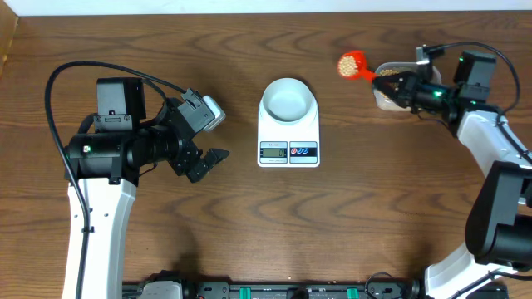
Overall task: Scoop item into bowl and weigh 50g on scale
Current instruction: 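Lift the filled scoop and carry it toward the white bowl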
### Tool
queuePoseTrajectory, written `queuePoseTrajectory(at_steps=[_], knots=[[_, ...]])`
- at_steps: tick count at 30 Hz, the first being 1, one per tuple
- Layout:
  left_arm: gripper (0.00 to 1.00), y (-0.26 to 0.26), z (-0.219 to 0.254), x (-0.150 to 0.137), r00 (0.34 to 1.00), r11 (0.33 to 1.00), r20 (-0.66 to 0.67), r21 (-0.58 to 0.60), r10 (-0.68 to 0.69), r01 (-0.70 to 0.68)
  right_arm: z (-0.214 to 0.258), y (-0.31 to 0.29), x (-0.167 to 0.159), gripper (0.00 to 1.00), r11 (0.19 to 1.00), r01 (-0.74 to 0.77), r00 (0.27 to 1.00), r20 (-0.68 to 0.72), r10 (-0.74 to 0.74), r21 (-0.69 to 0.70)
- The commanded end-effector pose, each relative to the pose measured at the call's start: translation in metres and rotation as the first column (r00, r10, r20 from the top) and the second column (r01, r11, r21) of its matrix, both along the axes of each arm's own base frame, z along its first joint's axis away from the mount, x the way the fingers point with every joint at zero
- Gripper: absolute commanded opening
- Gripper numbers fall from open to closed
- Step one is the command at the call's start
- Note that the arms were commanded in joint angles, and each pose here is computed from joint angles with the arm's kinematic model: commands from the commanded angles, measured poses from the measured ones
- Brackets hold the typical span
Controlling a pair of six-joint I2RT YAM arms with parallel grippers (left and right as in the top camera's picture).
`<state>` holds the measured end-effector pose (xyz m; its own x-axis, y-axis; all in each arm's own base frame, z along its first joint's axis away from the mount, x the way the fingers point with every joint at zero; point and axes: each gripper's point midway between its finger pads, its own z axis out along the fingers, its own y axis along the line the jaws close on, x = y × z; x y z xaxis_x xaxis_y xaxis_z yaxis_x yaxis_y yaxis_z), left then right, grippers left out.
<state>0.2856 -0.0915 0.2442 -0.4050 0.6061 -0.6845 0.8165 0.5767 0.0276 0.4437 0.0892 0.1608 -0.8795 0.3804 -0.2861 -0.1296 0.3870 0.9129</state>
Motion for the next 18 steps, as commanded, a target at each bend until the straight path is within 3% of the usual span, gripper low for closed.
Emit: queuePoseTrajectory(at_steps=[1, 18], knots=[[0.96, 0.002, 0.003, 0.003, 1.0, 1.0, 0.005, 0.001, 0.013, -0.013, 0.003, 0.023, -0.006, 0.01, 0.998, -0.062, 0.998, -0.002, 0.062, 0.022], [0.96, 0.002, 0.003, 0.003, 1.0, 1.0, 0.005, 0.001, 0.013, -0.013, 0.002, 0.096, -0.027, 0.01, 0.964, -0.252, 0.954, 0.145, 0.262, -0.079]])
